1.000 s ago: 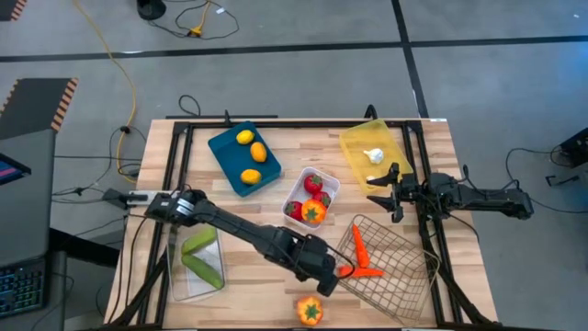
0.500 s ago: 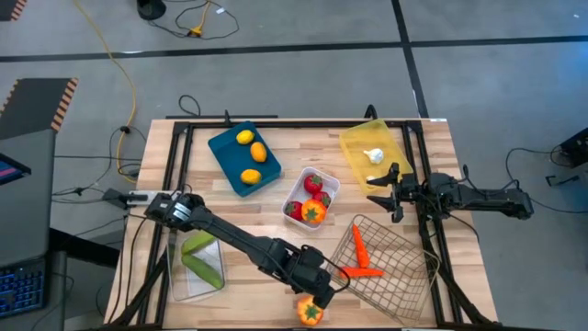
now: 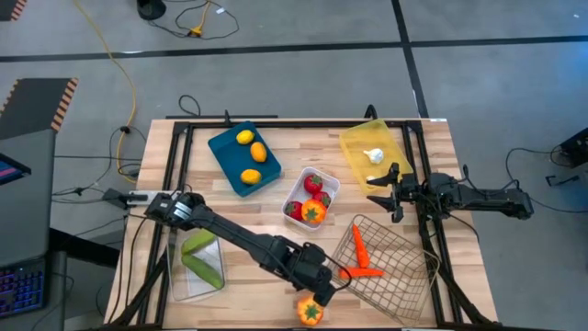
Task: Sort produce into baskets
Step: Put the orange tomato into the white bin
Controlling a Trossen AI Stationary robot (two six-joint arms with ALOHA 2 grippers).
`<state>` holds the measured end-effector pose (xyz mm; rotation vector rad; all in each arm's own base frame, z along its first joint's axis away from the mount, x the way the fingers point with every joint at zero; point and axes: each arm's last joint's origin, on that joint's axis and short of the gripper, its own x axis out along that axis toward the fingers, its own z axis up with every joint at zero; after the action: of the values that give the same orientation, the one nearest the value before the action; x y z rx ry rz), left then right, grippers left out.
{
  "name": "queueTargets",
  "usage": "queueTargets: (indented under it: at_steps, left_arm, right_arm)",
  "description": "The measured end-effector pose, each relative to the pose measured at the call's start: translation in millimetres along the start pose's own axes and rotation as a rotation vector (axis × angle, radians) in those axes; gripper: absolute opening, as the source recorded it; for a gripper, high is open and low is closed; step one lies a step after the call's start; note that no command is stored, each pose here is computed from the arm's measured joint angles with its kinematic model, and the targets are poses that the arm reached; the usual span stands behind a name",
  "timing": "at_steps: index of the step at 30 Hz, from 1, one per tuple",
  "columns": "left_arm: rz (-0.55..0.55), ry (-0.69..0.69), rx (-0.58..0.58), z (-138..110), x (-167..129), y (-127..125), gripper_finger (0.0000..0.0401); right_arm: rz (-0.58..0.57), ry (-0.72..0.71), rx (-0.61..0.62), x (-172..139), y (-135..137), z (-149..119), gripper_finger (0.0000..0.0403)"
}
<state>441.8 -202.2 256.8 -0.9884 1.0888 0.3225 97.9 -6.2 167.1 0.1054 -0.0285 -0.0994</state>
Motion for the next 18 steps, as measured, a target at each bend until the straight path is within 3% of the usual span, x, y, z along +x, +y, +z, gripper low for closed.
queueTargets:
  at_steps: [10, 18]
  left_arm:
    - [0.003, 0.019, 0.172, -0.1, 0.1, 0.9, 0.0400]
    - [0.004, -0.125, 0.114, 5.7, -0.2, -1.8, 0.0400]
  right_arm:
    - [0.000, 0.000, 0.000, 0.0, 0.0, 0.0, 0.0265]
    - [0.000, 0.000, 0.000, 0.0, 0.0, 0.1, 0.0265]
